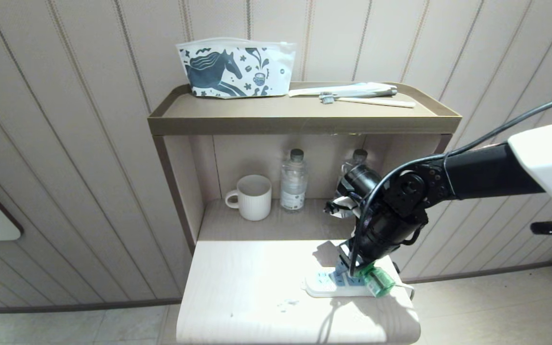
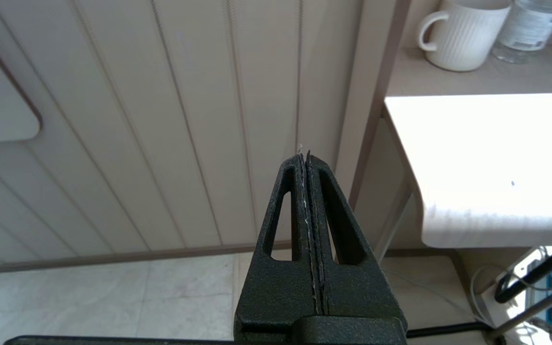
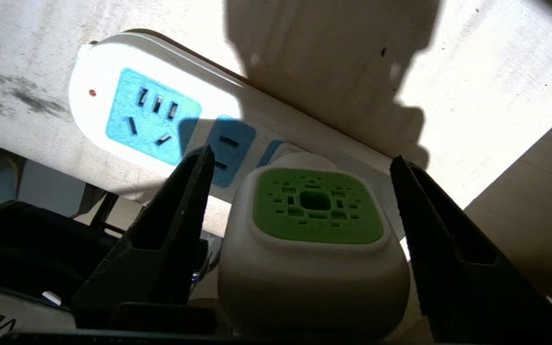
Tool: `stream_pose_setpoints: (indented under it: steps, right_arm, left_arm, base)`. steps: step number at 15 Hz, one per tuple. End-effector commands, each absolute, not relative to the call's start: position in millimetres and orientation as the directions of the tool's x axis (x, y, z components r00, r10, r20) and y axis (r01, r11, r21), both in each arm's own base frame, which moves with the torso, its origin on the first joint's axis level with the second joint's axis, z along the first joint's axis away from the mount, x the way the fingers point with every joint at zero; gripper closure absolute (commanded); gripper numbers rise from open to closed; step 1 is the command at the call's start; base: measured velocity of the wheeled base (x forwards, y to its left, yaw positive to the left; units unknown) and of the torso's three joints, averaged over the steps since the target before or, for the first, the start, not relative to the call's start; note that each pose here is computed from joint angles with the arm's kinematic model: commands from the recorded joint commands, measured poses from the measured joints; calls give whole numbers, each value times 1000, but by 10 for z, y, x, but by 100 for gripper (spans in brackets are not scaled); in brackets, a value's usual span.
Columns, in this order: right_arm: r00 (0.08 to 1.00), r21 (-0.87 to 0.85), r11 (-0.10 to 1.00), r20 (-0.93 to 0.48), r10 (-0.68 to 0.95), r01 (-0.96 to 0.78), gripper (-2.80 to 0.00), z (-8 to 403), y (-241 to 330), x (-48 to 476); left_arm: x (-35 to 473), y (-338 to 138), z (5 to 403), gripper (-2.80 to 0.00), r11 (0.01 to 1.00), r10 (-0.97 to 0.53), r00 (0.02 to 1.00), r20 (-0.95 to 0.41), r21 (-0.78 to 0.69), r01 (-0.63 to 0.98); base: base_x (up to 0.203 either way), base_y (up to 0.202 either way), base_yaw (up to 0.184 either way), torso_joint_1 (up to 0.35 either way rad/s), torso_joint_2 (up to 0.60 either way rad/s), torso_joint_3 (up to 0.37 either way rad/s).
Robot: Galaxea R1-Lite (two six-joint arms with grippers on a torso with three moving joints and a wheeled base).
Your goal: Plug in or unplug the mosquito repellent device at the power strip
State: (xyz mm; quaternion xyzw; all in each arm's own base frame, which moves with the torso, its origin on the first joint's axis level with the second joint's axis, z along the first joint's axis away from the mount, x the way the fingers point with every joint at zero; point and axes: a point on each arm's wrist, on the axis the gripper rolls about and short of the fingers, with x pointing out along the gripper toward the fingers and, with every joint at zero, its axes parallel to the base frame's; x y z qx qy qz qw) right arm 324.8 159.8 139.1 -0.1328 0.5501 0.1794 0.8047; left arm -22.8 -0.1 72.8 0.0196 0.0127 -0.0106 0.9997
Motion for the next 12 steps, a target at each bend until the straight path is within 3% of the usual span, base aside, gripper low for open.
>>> stream_pose_setpoints:
  steps: [1, 6, 12]
  right_arm:
    - [348, -13, 900, -924, 156, -436, -280, 1491, 1581, 3197]
    - [411, -15, 897, -893, 187, -441, -280, 1779, 1536, 3049]
    - [502, -15, 886, -828, 248, -464, -280, 2255, 1356, 2524]
  left_arm:
    - [-227, -1, 728, 0, 999, -20, 999, -28, 40, 21]
    - [-227, -1, 728, 0, 999, -21, 999, -28, 39, 23]
    - [-227, -1, 728, 0, 999, -21, 999, -28, 39, 22]
  base:
    - [0, 0, 0, 0, 0, 0]
    - [0, 0, 0, 0, 0, 0]
    - [0, 0, 0, 0, 0, 0]
